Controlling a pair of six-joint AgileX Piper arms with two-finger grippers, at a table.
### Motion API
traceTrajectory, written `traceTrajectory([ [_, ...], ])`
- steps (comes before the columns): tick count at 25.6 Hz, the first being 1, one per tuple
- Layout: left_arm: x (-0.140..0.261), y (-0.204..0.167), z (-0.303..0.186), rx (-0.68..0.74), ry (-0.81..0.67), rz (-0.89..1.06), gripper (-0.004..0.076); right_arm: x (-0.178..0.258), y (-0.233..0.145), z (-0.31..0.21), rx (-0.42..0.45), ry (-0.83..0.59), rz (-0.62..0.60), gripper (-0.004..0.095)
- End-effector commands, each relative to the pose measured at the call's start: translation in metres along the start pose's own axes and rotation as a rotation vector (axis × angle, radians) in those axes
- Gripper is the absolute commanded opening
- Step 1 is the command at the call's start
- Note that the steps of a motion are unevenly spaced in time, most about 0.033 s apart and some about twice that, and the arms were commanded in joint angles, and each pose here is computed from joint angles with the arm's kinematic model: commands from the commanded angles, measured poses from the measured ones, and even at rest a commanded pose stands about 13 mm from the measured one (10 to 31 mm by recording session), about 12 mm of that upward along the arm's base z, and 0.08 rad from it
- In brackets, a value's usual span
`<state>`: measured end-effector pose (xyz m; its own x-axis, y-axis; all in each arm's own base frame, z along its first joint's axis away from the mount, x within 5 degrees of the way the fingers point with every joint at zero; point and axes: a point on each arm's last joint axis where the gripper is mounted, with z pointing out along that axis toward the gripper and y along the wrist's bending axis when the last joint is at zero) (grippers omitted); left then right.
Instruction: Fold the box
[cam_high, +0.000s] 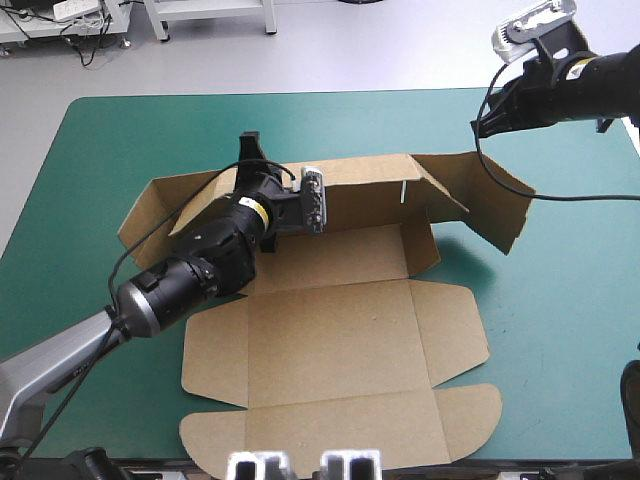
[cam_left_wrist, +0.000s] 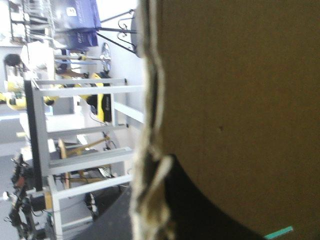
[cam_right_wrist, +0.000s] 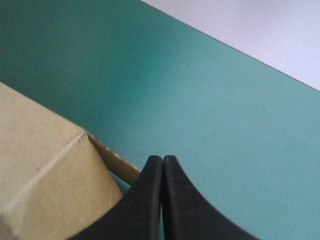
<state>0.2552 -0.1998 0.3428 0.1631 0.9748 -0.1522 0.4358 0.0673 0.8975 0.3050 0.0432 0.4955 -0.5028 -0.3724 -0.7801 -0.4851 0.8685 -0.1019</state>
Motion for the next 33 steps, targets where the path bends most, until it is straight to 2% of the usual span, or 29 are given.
traceTrajectory([
  [1, -0.014, 0.005, -0.016, -0.142, -0.123, 0.033, -0.001, -0.004, 0.0, 0.004, -0.014, -0.003, -0.006, -0.0024],
  [5, -0.012, -0.007, -0.013, -0.216, -0.136, 0.069, -0.001, 0.001, -0.009, 0.04, -0.04, 0.066, 0.016, -0.0024],
  [12, -0.002, -0.009, -0.011, -0.276, -0.064, -0.001, -0.001, 0.01, -0.023, 0.093, -0.056, 0.128, 0.048, -0.0024],
  [17, -0.002, -0.009, -0.011, -0.277, -0.063, 0.002, -0.001, 0.025, -0.023, 0.13, -0.164, 0.219, 0.079, -0.0024],
  [21, 0.001, -0.008, -0.01, -0.283, -0.047, -0.002, -0.001, 0.033, -0.018, 0.135, -0.191, 0.248, 0.095, -0.0024],
  [25, 0.007, -0.006, -0.008, -0.287, -0.027, -0.012, -0.001, 0.059, -0.008, 0.135, -0.233, 0.332, 0.115, -0.0024],
  [29, 0.006, -0.007, -0.008, -0.28, -0.039, -0.01, -0.001, 0.077, 0.012, 0.122, -0.347, 0.329, 0.103, -0.0024],
  [33, 0.006, -0.007, -0.008, -0.28, -0.039, -0.012, -0.001, 0.09, 0.022, 0.115, -0.391, 0.335, 0.066, -0.0024],
])
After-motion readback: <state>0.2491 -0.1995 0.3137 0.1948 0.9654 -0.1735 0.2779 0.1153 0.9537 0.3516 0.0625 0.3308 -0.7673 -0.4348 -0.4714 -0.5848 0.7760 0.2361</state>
